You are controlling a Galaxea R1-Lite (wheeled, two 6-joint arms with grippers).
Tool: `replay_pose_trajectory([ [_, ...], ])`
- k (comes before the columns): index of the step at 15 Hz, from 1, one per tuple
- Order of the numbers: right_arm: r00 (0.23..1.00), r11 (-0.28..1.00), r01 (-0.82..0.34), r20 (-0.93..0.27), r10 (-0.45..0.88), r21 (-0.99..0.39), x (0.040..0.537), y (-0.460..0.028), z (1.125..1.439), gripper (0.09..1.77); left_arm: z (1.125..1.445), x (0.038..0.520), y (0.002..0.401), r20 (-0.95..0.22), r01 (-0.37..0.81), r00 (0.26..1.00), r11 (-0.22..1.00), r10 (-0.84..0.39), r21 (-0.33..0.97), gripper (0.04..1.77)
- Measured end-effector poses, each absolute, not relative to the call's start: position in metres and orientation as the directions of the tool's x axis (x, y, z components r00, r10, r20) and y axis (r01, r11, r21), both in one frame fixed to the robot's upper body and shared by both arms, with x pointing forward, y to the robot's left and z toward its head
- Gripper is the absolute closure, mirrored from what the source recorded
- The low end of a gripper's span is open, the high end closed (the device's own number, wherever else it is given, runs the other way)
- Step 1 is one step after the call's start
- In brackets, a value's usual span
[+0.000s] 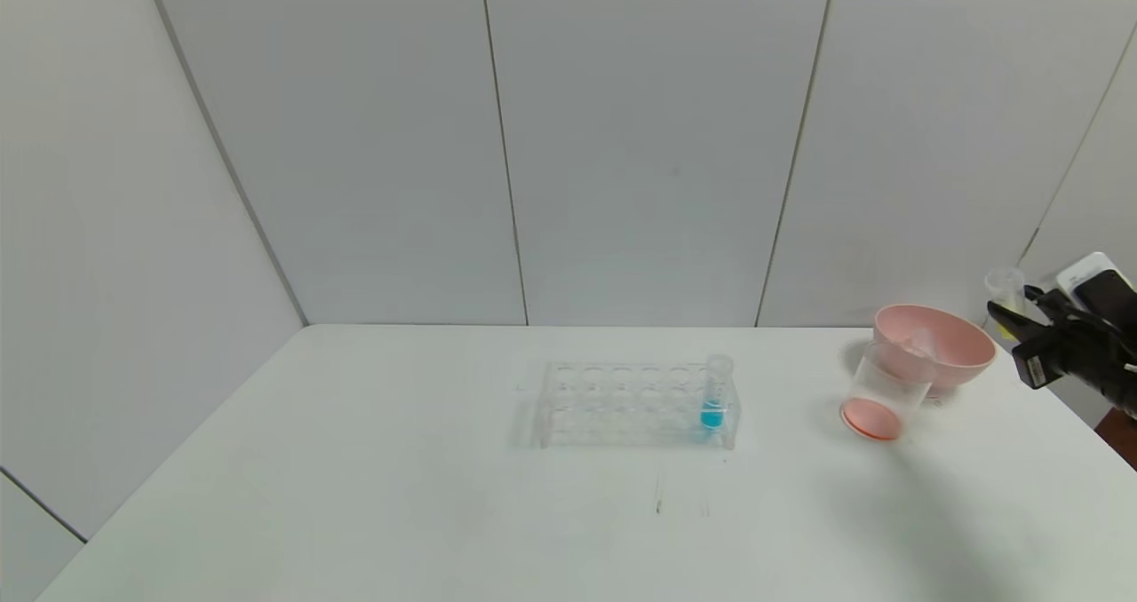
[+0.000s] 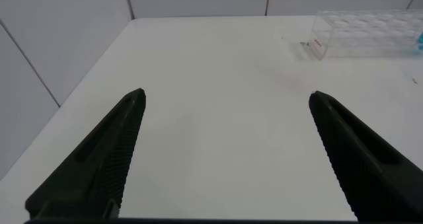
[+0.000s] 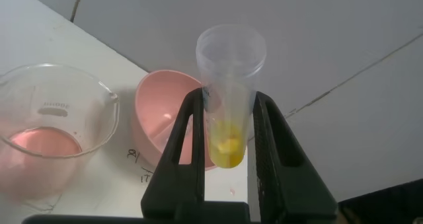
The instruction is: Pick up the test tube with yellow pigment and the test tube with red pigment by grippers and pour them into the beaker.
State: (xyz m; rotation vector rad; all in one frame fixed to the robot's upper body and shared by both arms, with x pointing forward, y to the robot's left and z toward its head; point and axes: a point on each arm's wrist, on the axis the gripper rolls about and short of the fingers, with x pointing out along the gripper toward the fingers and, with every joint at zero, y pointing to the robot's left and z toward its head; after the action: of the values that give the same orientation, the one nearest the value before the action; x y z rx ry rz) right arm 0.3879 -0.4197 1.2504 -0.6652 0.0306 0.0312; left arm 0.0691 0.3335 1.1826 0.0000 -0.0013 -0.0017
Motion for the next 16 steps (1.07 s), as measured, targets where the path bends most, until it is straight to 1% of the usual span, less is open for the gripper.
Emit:
replay_pose_trajectory([
  [3, 0.998, 0.701, -0.062, -0.038, 0.049, -0.711, 0.386, -0.423, 1.246, 1.35, 1.183, 0.069, 0.333, 0.001, 0.002, 1.0, 1.0, -0.002, 0.0, 0.05],
  [10, 0.997, 0.508, -0.076, -0.049, 0.068, -0.858, 0.386, -0.424, 1.242, 1.35, 1.183, 0.069, 0.333, 0.001, 0.002, 1.0, 1.0, -0.002, 0.0, 0.05],
  [16, 0.994, 0.373, -0.088, -0.059, 0.089, -0.924, 0.392, -0.419, 1.239, 1.35, 1.183, 0.069, 0.333, 0.001, 0.002, 1.0, 1.0, -0.002, 0.0, 0.05],
])
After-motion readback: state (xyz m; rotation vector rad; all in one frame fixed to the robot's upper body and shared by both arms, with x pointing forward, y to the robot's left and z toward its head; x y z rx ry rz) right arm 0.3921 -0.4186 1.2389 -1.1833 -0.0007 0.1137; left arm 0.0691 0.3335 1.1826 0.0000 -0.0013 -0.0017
